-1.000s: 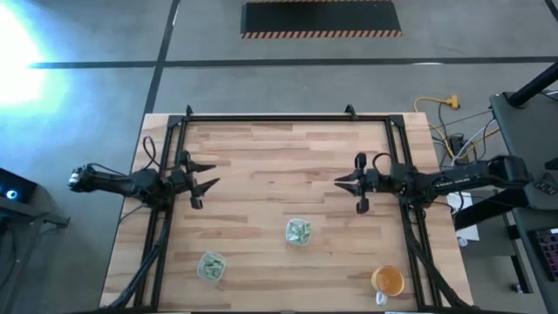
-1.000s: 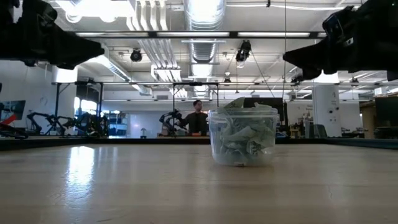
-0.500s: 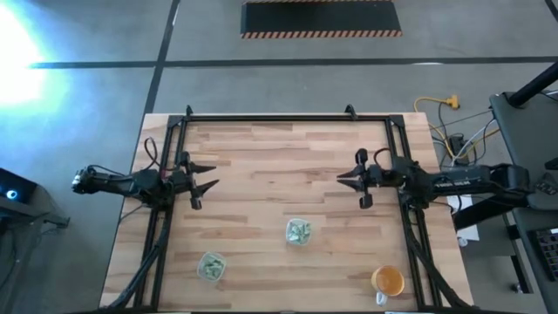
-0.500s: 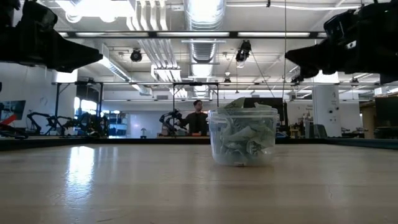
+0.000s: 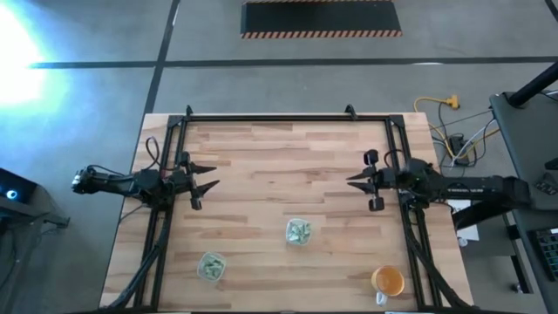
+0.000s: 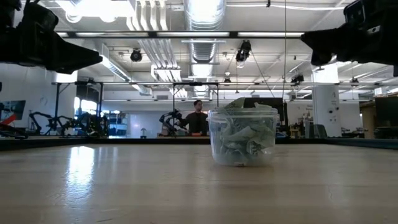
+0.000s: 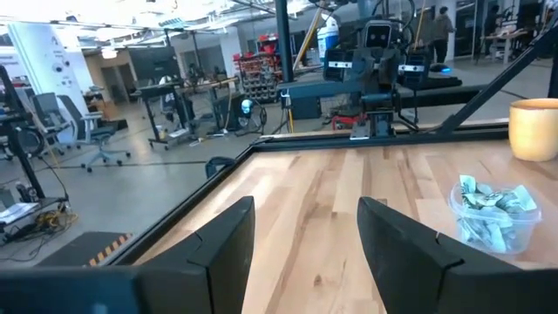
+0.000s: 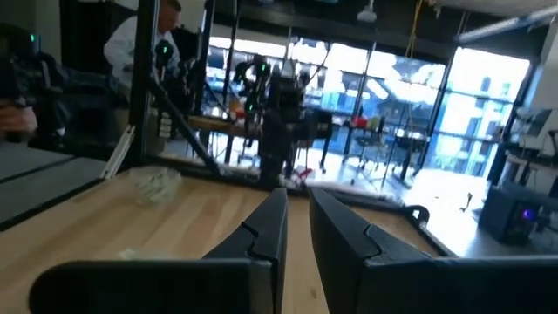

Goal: Pick and place items into bin
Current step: Return to Home Position

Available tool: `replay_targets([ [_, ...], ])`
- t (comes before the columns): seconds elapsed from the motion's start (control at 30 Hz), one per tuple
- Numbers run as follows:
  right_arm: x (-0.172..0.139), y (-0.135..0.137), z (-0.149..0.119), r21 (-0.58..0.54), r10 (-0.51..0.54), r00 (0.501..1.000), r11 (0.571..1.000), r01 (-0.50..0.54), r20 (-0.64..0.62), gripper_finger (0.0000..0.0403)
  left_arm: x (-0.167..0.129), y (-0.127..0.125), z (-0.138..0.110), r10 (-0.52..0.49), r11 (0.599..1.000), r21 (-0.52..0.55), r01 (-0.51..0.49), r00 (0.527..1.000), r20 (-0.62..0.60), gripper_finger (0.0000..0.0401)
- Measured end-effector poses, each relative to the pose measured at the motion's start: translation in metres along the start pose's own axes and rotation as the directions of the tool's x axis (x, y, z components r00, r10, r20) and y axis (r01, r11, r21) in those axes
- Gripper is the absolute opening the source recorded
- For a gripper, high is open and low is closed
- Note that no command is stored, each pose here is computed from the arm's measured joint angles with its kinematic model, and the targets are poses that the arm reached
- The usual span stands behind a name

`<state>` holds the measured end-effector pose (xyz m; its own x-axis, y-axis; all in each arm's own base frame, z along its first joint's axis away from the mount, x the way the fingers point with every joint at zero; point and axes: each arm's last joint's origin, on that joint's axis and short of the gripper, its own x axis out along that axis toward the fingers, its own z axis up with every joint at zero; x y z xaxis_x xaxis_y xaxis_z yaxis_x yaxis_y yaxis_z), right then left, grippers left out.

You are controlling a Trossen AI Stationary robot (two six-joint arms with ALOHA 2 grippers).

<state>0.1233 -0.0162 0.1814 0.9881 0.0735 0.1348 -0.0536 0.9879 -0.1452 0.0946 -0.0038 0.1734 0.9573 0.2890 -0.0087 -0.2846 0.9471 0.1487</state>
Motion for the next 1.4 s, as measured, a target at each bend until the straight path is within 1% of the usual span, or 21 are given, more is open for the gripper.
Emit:
replay_targets([
  [0.13,-0.006,0.001,0.006,-0.010,-0.004,0.999,1.000,0.004,0.048,0.0043,0.000,0.000,0.000,0.000,1.000,0.012,0.000,1.000,0.007,0.0187],
  [0.27,-0.010,0.003,0.007,0.016,0.003,0.999,1.000,-0.003,0.043,0.0043,0.000,0.000,0.001,-0.010,1.000,0.012,0.010,1.000,0.009,0.0187],
  [0.37,-0.012,0.007,0.006,0.026,0.031,0.999,0.999,-0.032,0.031,0.0043,0.000,0.000,0.001,-0.019,1.000,0.012,0.019,1.000,0.012,0.0187],
  [0.47,-0.013,0.012,0.009,-0.005,0.067,0.996,0.998,-0.067,0.061,0.0043,0.000,0.000,0.001,-0.020,1.000,0.011,0.020,1.000,0.013,0.0187],
  [0.53,-0.014,0.014,0.011,-0.024,0.048,0.996,0.999,-0.046,0.079,0.0043,0.000,0.000,0.001,-0.020,1.000,0.011,0.020,1.000,0.014,0.0187],
  [0.63,-0.015,0.015,0.012,-0.027,-0.026,0.996,0.999,0.028,0.082,0.0043,0.000,-0.001,0.001,-0.024,1.000,0.011,0.024,1.000,0.015,0.0187],
  [0.67,-0.016,0.016,0.012,-0.026,-0.037,0.996,0.999,0.039,0.077,0.0043,0.000,-0.001,0.001,-0.025,1.000,0.011,0.024,1.000,0.015,0.0187],
  [0.8,-0.018,0.019,0.010,-0.003,-0.066,0.997,0.998,0.066,0.042,0.0043,0.000,-0.001,0.001,-0.028,1.000,0.011,0.028,0.999,0.016,0.0187],
  [0.93,-0.021,0.019,0.004,0.037,-0.115,0.993,0.993,0.116,-0.017,0.0043,0.000,-0.001,0.001,-0.028,1.000,0.013,0.028,0.999,0.015,0.0187],
  [1.1,-0.026,0.019,0.001,0.058,-0.112,0.993,0.992,0.115,-0.044,0.0043,0.000,-0.001,0.001,-0.032,0.999,0.013,0.031,0.999,0.016,0.0187],
  [1.4,-0.026,0.020,-0.001,0.079,-0.107,0.992,0.990,0.113,-0.068,0.0043,0.000,-0.001,0.001,-0.046,0.999,0.013,0.046,0.999,0.019,0.0187],
])
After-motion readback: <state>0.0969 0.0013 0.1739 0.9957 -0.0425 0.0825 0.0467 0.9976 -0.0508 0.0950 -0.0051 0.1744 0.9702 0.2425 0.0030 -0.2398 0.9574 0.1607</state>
